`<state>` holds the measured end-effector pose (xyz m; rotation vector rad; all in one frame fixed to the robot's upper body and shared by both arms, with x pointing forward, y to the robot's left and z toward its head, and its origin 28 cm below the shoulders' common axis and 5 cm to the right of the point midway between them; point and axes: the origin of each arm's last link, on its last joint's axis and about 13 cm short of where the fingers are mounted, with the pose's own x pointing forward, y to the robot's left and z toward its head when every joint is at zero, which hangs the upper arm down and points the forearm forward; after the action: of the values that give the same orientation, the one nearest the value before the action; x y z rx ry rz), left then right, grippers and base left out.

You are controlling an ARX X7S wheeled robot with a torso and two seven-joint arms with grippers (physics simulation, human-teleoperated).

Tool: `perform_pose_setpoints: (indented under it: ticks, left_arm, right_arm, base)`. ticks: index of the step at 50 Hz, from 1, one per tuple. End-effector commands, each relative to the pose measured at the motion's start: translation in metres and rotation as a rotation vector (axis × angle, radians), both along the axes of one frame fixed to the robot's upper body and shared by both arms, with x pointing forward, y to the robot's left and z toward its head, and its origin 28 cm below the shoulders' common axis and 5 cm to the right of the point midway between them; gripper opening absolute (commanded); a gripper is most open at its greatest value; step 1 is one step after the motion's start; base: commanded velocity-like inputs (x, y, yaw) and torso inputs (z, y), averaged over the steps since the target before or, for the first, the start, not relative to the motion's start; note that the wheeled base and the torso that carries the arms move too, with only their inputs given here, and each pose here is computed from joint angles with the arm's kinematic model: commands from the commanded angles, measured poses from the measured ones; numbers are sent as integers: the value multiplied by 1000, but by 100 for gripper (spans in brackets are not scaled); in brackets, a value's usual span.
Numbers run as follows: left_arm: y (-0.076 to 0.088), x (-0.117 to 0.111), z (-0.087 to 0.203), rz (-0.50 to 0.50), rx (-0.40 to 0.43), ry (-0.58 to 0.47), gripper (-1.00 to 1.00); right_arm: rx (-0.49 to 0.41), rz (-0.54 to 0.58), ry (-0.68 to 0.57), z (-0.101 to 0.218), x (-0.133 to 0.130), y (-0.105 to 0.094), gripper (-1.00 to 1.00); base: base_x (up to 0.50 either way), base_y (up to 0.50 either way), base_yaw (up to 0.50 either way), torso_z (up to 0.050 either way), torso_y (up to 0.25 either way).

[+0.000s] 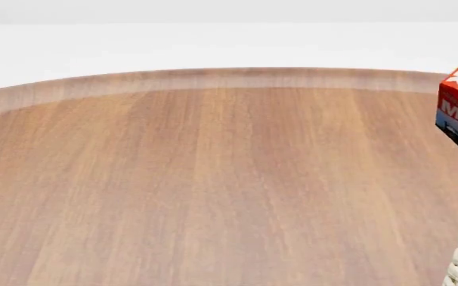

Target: Pick the milk and place it in the basket.

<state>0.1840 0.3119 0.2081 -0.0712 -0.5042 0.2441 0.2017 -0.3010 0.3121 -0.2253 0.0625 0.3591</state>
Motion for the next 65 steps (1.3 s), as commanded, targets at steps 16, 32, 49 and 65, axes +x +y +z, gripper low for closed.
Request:
perform_pose_setpoints:
  ticks: [16,32,49,65]
  left_arm:
    - [1,-1,0,4,-1,-2,100]
    - [1,-1,1,8,-1,-4,100]
    - [2,0,1,9,-4,-3,100]
    - [2,-1,0,10,-4,-1,100]
  right_arm:
    - [-155,-1,-150,200,-72,-93,-100]
    - [-121,-97,9,185,-55,-117,-100]
    - [-106,-176,186,172,-37,-128,-100]
    - [-88,-203,301,162,-28,-131,-100]
  base:
    - [0,0,0,1,2]
    - [0,0,0,0,1]
    - [0,0,0,1,1]
    - [0,0,0,1,1]
